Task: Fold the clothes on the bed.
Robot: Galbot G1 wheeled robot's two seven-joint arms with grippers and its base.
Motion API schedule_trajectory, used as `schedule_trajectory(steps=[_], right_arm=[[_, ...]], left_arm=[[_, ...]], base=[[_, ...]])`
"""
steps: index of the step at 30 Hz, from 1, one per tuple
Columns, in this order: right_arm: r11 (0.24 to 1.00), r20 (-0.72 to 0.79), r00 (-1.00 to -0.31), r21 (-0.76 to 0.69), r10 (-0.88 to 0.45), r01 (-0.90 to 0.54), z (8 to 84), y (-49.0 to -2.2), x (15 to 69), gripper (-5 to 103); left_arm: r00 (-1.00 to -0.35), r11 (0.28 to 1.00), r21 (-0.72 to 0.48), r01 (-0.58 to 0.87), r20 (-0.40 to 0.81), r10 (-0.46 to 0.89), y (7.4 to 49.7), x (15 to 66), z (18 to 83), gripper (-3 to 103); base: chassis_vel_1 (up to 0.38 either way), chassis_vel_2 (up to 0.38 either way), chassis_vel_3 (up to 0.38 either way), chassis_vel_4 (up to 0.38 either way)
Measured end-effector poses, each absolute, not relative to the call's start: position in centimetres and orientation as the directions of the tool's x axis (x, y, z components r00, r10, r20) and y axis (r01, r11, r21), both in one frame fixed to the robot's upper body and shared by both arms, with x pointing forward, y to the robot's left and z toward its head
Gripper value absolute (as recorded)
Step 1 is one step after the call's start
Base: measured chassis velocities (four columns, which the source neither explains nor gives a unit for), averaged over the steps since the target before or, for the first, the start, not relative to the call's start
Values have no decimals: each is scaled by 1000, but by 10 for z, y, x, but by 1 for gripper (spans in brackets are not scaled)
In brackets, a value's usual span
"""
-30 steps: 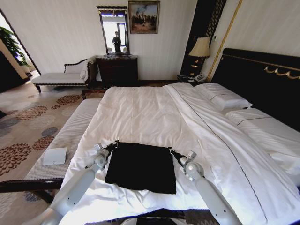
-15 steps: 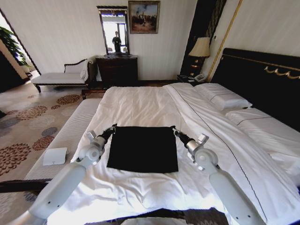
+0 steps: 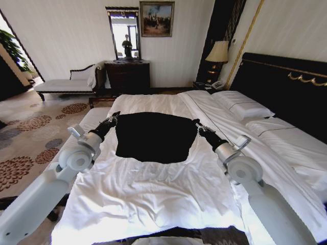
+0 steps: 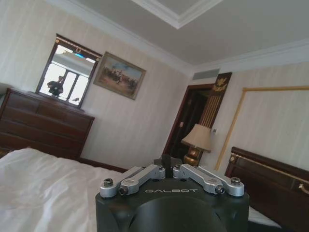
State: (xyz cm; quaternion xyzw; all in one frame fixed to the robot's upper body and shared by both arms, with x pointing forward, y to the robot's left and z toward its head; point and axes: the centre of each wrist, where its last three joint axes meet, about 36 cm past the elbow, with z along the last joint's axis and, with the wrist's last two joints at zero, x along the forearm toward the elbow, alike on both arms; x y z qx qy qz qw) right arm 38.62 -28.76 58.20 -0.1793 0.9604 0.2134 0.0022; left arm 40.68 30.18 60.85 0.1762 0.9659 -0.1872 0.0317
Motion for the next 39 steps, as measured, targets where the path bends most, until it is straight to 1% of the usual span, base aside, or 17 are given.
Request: schedule_trajectory(steps=[8, 13, 15, 16, 20, 21, 23, 26, 28, 30, 33, 35, 38, 39], right_arm=[[838, -76, -935, 422, -346, -345, 588, -289, 372, 1], [832, -40, -936, 445, -350, -331, 583, -287, 359, 1], [826, -3, -934, 466, -357, -317, 573, -282, 347, 1], [826, -3, -934, 466, -357, -317, 573, -282, 347, 1], [819, 45, -930, 491, -365, -297, 561, -273, 330, 1], [819, 45, -930, 491, -365, -297, 561, -273, 330, 1], [819, 56, -926, 489, -374, -301, 563, -268, 315, 1], [820, 62, -923, 484, -381, -306, 567, -266, 305, 1], [826, 67, -924, 476, -377, -302, 577, -266, 293, 1], [826, 72, -924, 478, -376, -298, 579, -266, 289, 1], [833, 128, -922, 487, -365, -262, 580, -268, 286, 1], [832, 144, -919, 492, -368, -256, 579, -266, 286, 1], [828, 180, -912, 509, -369, -235, 570, -263, 296, 1], [828, 229, -906, 526, -356, -192, 551, -264, 314, 1]], left_arm=[[-946, 877, -357, 323, -122, 299, 310, 381, 606, 2], [-959, 886, -365, 285, -104, 265, 314, 357, 596, 2], [-966, 894, -368, 256, -81, 244, 316, 336, 586, 2], [-966, 894, -368, 256, -81, 244, 316, 336, 586, 2], [-976, 907, -359, 218, -56, 213, 316, 307, 576, 2], [-976, 907, -359, 218, -56, 213, 316, 307, 576, 2], [-980, 915, -354, 193, -24, 197, 313, 286, 569, 2], [-982, 921, -347, 179, 0, 191, 309, 273, 563, 2], [-980, 929, -333, 163, 55, 191, 305, 252, 556, 2], [-980, 931, -331, 153, 71, 186, 305, 248, 554, 2], [-980, 933, -340, 118, 114, 166, 308, 243, 553, 2], [-979, 933, -343, 111, 122, 161, 307, 245, 554, 2], [-978, 931, -350, 105, 132, 160, 304, 257, 549, 2], [-975, 928, -361, 91, 157, 156, 304, 279, 535, 2]], base=[[0, 0, 0, 0], [0, 0, 0, 0], [0, 0, 0, 0], [0, 0, 0, 0], [0, 0, 0, 0], [0, 0, 0, 0], [0, 0, 0, 0], [0, 0, 0, 0], [0, 0, 0, 0], [0, 0, 0, 0], [0, 0, 0, 0], [0, 0, 0, 0], [0, 0, 0, 0], [0, 0, 0, 0]])
